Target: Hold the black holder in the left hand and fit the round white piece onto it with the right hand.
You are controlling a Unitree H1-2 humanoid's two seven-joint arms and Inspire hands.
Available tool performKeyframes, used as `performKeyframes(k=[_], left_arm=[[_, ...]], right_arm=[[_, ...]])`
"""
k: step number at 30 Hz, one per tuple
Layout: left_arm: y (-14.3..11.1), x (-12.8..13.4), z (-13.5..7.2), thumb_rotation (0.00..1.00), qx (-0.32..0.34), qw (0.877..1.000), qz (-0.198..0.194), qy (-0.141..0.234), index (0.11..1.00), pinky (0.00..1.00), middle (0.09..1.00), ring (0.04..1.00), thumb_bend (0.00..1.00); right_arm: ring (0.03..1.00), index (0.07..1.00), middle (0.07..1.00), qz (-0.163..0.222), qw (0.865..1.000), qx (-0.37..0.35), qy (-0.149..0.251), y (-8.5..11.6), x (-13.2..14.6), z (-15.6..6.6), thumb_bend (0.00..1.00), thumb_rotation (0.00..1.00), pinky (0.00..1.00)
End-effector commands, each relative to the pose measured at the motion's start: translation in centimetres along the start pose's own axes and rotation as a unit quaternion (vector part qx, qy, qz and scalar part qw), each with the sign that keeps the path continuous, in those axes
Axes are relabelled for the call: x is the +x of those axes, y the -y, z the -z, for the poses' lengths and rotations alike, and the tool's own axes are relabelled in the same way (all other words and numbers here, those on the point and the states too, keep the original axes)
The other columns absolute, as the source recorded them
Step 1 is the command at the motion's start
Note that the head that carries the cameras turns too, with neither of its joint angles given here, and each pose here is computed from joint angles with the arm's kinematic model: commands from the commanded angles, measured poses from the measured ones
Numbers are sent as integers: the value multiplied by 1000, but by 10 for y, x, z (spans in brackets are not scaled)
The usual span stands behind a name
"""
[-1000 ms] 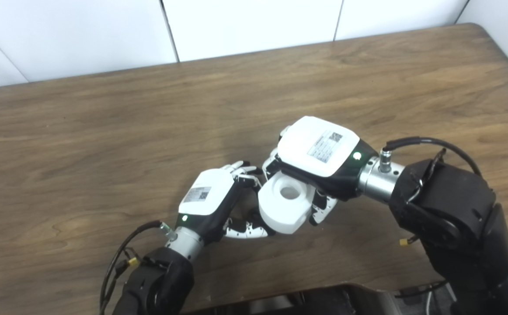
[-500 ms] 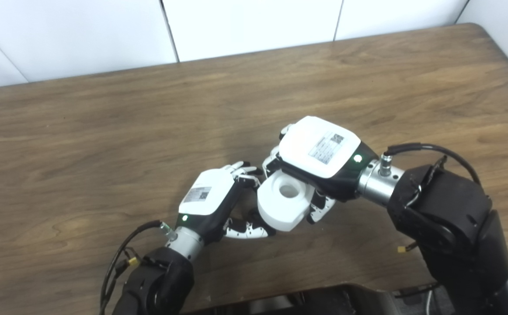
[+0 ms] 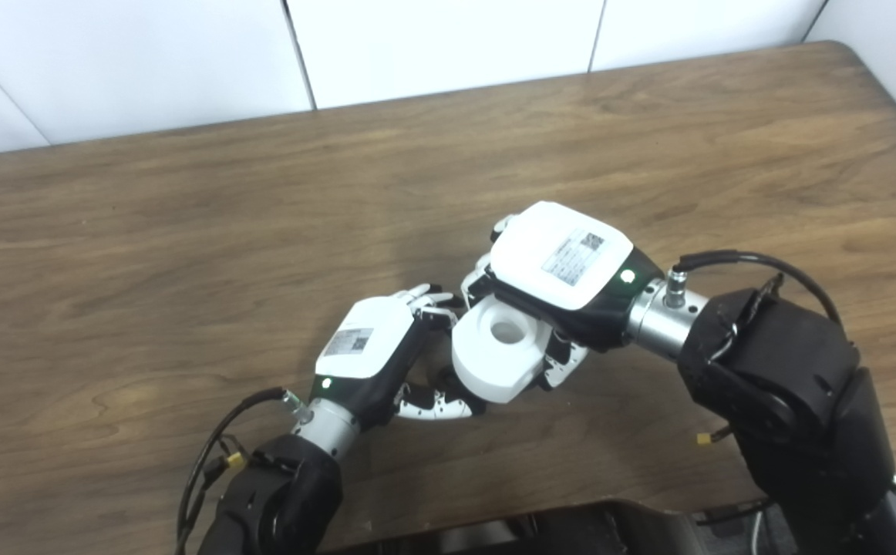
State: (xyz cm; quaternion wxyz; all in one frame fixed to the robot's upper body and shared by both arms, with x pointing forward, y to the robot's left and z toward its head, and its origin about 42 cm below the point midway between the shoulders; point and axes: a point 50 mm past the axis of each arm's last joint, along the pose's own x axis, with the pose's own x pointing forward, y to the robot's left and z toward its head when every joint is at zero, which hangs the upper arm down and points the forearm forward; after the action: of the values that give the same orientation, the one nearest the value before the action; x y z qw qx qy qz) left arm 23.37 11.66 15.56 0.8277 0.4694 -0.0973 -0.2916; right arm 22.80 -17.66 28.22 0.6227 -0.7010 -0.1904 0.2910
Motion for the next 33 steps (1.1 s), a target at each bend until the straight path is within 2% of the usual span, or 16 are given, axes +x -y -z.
performKeyframes(k=[1,15,33], left_arm=[[6,1,-2,58,-7,1000,21,2,491,894,844,925,507],[6,2,-5,57,-8,1000,20,3,491,911,838,924,507],[4,2,-7,56,-8,1000,15,5,491,910,837,921,508]], right_arm=[[637,491,478,25,999,-18,7,9,1,-2,532,3,795],[652,490,478,13,999,-31,18,7,8,-9,532,3,802],[656,490,479,4,999,-31,12,2,9,-5,532,3,801]])
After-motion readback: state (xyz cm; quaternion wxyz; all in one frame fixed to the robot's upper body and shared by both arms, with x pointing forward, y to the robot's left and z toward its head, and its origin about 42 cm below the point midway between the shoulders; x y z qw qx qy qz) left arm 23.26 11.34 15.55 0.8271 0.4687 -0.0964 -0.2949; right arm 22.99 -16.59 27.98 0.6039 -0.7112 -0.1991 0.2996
